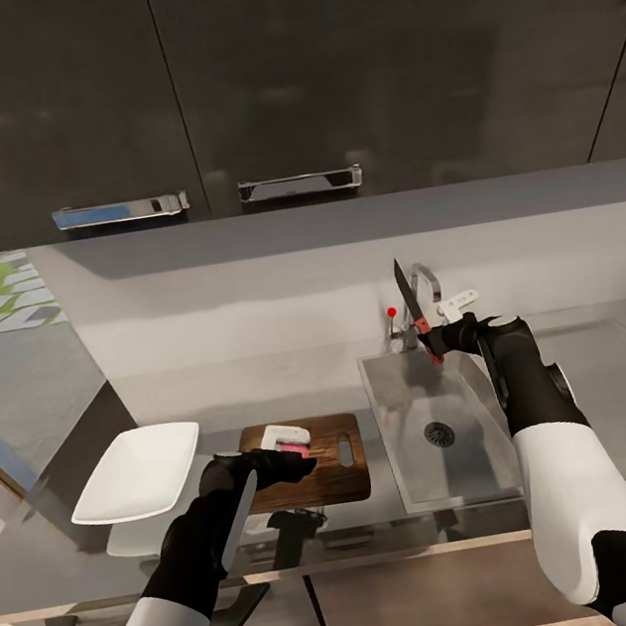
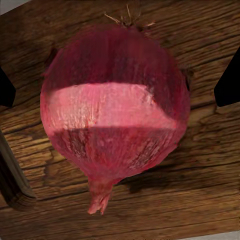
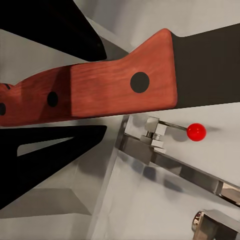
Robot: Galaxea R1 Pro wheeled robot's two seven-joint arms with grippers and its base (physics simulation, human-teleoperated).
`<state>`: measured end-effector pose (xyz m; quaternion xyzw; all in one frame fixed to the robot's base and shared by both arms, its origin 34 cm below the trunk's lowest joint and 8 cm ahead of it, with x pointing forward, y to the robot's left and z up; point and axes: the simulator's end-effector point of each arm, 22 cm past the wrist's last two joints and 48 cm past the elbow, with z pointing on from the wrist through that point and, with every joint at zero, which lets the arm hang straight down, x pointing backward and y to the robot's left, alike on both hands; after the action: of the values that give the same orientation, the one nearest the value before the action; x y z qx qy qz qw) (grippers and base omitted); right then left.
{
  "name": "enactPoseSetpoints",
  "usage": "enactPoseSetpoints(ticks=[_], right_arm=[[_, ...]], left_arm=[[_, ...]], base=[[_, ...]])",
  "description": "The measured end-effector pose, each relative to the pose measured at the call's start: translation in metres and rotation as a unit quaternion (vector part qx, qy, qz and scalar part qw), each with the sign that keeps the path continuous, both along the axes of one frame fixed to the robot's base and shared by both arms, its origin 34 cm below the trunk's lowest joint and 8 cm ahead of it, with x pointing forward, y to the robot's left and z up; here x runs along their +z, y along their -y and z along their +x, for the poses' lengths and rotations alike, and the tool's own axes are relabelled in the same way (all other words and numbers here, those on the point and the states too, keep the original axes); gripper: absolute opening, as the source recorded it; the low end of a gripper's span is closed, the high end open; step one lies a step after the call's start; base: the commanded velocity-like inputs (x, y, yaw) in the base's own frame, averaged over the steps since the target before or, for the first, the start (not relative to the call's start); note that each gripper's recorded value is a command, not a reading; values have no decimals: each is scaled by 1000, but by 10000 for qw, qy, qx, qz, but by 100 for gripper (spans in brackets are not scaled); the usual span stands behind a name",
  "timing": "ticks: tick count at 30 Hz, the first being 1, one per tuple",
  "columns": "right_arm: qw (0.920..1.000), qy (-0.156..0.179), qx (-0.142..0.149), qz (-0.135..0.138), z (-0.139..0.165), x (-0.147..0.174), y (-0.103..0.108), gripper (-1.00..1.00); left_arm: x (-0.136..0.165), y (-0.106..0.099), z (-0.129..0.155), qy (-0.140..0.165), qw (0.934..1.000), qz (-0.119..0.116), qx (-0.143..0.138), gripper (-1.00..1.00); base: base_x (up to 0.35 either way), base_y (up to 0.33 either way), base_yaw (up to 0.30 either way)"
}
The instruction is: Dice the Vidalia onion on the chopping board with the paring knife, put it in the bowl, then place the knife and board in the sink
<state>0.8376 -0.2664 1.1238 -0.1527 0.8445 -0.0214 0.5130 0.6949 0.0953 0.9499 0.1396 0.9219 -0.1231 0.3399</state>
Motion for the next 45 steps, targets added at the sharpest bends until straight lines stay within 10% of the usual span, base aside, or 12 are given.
enactPoseSetpoints(ticks=[45], right_arm=[[9997,231,10,9,-7,34,-1,-100]], left_arm=[[35,0,4,321,9995,-19,7,100]], base=[[0,0,0]])
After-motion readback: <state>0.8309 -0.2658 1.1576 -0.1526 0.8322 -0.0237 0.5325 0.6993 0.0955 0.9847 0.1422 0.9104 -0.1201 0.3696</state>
